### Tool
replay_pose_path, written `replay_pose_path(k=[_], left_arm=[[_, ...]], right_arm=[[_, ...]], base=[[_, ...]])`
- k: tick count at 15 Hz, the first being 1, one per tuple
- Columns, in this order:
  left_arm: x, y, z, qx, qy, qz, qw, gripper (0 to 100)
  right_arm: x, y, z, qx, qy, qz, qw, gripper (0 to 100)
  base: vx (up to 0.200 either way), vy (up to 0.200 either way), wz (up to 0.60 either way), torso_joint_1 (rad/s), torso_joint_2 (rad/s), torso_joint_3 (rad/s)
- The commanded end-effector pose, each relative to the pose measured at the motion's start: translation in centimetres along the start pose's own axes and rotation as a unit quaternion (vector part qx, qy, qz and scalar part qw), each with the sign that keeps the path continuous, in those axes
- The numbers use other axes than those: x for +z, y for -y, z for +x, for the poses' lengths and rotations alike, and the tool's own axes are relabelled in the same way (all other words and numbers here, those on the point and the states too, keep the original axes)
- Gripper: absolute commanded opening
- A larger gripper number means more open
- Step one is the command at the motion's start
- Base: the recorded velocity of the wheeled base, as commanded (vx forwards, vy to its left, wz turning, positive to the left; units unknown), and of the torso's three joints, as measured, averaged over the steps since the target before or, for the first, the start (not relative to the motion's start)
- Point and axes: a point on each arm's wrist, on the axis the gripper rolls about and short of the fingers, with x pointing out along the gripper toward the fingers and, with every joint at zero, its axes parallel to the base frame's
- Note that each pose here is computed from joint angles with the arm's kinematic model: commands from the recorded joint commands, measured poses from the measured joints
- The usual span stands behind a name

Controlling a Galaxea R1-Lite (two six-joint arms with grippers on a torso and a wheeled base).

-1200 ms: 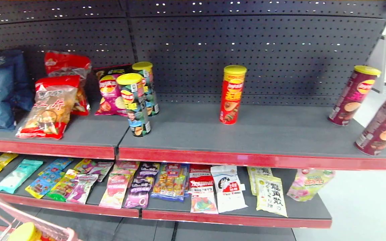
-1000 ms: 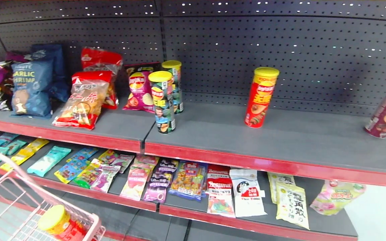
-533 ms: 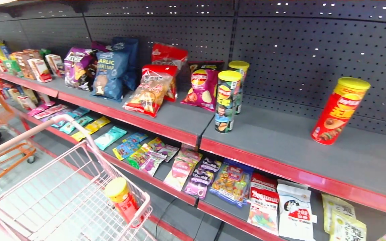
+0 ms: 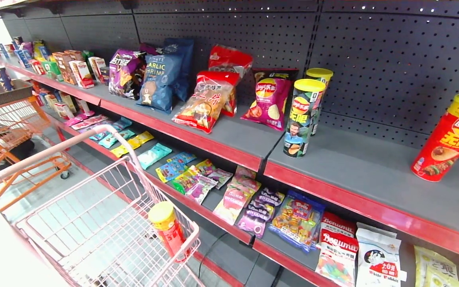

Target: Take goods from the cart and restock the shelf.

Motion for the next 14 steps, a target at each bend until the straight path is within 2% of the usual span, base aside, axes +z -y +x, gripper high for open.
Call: replay_pose_path(k=[1,7,14], left_arm=[[0.0,0.0,0.0,0.0,0.0,-0.001,1.0,100],[0.0,0.0,0.0,0.0,0.0,0.0,1.0,100],[0.0,0.0,0.0,0.0,0.0,0.0,1.0,100]], right_arm=[[0.0,0.0,0.01,0.001,-0.001,0.0,1.0,100],[0.0,0.0,0.01,0.0,-0.001,0.0,1.0,100],[0.0,0.0,0.01,0.0,-0.001,0.0,1.0,100]], base=[[0.0,0.0,0.0,-0.144,0.36,0.198],[0.0,0.0,0.0,-0.147,0.38,0.228],[0.0,0.0,0.0,-0.198,0.53,0.331]])
